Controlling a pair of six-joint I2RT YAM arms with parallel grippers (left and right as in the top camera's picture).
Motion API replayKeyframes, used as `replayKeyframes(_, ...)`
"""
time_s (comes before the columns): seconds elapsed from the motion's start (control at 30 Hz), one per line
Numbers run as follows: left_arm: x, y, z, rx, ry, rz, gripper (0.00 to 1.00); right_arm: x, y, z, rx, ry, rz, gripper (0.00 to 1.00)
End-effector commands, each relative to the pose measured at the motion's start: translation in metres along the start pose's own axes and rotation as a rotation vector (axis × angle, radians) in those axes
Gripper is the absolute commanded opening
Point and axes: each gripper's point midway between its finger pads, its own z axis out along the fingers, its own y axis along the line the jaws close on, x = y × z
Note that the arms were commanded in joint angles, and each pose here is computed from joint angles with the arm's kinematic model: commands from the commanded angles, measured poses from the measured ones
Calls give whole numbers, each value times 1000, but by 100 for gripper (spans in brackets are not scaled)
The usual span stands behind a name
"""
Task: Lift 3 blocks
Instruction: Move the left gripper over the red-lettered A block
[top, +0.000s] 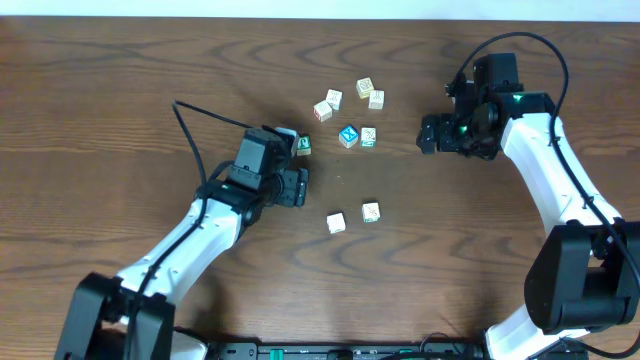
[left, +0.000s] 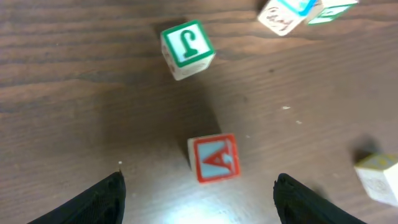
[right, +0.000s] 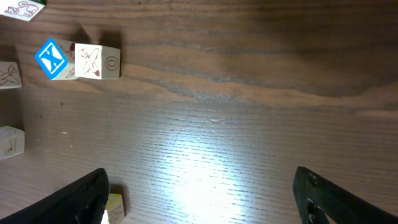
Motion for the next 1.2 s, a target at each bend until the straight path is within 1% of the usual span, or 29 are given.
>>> replayKeyframes(0.0, 3, 9, 16, -45, 19, -42, 77, -1, 7, -2, -26, -4, 3, 91)
replayKeyframes(0.13, 9, 12, 30, -53, 56, -44, 76, 0, 7, -2, -25, 3, 5, 91)
replayKeyframes(0.27, 7, 11, 34, -53, 59, -43, 76, 0, 7, -2, -25, 2, 10, 91)
replayKeyframes(0.53, 5, -2, 42, -32, 58, 16, 76, 1, 6, -2, -24, 6, 20, 90)
replayKeyframes(0.73, -10, -27, 42, -2, 1, 49, 75, 1, 7, -2, -24, 7, 20, 89)
replayKeyframes(0.87, -12, -29, 42, -17, -14, 60, 75, 4, 7, -2, -23, 17, 21, 89)
replayKeyframes(0.97, -13, -24, 42, -43, -21, 44, 76, 5, 6, -2, -22, 22, 22, 89)
replayKeyframes(1.17, -14, -21, 41, -59, -28, -60, 75, 6, 6, -2, -22, 25, 22, 89)
